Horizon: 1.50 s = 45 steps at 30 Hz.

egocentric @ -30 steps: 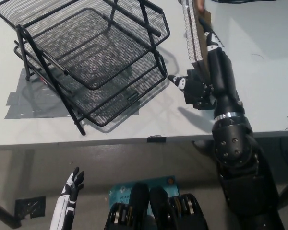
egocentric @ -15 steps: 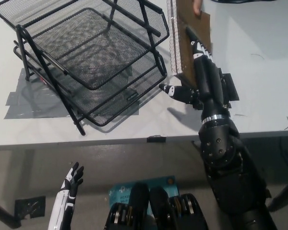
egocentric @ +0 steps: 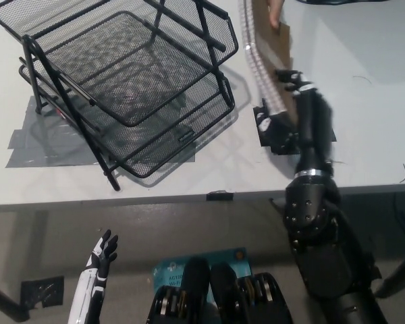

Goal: A person hands a notebook to the robot and the robot grabs it with its right hand and places it in the file tray kept in the centre of the desk infront of it.

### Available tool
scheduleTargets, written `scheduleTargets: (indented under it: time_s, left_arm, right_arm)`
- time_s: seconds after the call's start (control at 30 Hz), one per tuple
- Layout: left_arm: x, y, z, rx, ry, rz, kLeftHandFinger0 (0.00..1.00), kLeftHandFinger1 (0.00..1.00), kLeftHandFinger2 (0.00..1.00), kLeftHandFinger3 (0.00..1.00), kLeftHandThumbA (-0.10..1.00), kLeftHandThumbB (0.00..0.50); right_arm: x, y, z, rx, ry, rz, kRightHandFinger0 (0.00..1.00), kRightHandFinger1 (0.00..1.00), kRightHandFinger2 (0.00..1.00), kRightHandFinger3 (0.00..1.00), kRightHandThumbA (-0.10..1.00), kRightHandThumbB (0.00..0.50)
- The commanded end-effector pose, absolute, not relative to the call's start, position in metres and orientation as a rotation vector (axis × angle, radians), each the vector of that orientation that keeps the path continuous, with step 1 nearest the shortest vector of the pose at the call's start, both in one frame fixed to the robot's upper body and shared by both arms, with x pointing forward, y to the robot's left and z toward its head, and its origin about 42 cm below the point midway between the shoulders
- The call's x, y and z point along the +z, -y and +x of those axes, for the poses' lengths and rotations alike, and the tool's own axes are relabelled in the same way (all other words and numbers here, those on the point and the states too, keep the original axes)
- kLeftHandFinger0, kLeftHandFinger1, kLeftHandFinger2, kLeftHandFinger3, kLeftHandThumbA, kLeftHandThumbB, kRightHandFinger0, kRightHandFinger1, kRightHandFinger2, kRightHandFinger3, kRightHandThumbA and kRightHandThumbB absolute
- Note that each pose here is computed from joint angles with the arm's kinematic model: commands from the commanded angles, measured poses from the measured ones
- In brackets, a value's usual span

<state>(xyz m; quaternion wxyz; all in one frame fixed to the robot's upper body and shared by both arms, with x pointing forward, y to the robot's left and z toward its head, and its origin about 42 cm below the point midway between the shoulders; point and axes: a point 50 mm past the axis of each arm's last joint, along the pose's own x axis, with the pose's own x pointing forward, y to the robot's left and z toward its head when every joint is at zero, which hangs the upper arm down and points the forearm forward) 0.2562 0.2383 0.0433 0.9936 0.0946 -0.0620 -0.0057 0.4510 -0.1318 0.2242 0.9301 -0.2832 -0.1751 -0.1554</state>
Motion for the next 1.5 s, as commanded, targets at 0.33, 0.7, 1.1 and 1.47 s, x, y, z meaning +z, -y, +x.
scheduleTargets:
  time_s: [0.33,0.7,1.1,1.47]
  left_arm:
    - [0.058,-0.240,0.268,-0.005,0.206,0.215,1.00,1.00,1.00,1.00,1.00,0.195]
    - [0.058,-0.243,0.268,-0.002,0.196,0.222,1.00,1.00,1.00,1.00,1.00,0.201]
    - [0.055,-0.244,0.267,-0.007,0.186,0.221,1.00,1.00,1.00,1.00,1.00,0.201]
    - [0.051,-0.245,0.266,-0.014,0.181,0.223,1.00,1.00,1.00,1.00,1.00,0.203]
  right_arm:
    - [0.330,0.148,0.441,-0.679,0.745,-0.228,0.00,0.00,0.23,0.01,0.88,0.005]
    - [0.363,0.169,0.419,-0.747,0.759,0.077,0.02,0.00,0.00,0.03,0.86,0.019]
    - [0.395,0.192,0.393,-0.639,0.846,0.399,0.00,0.00,0.00,0.00,0.85,0.043]
    - [0.423,0.178,0.377,-0.526,0.976,0.283,0.00,0.00,0.00,0.02,0.79,0.036]
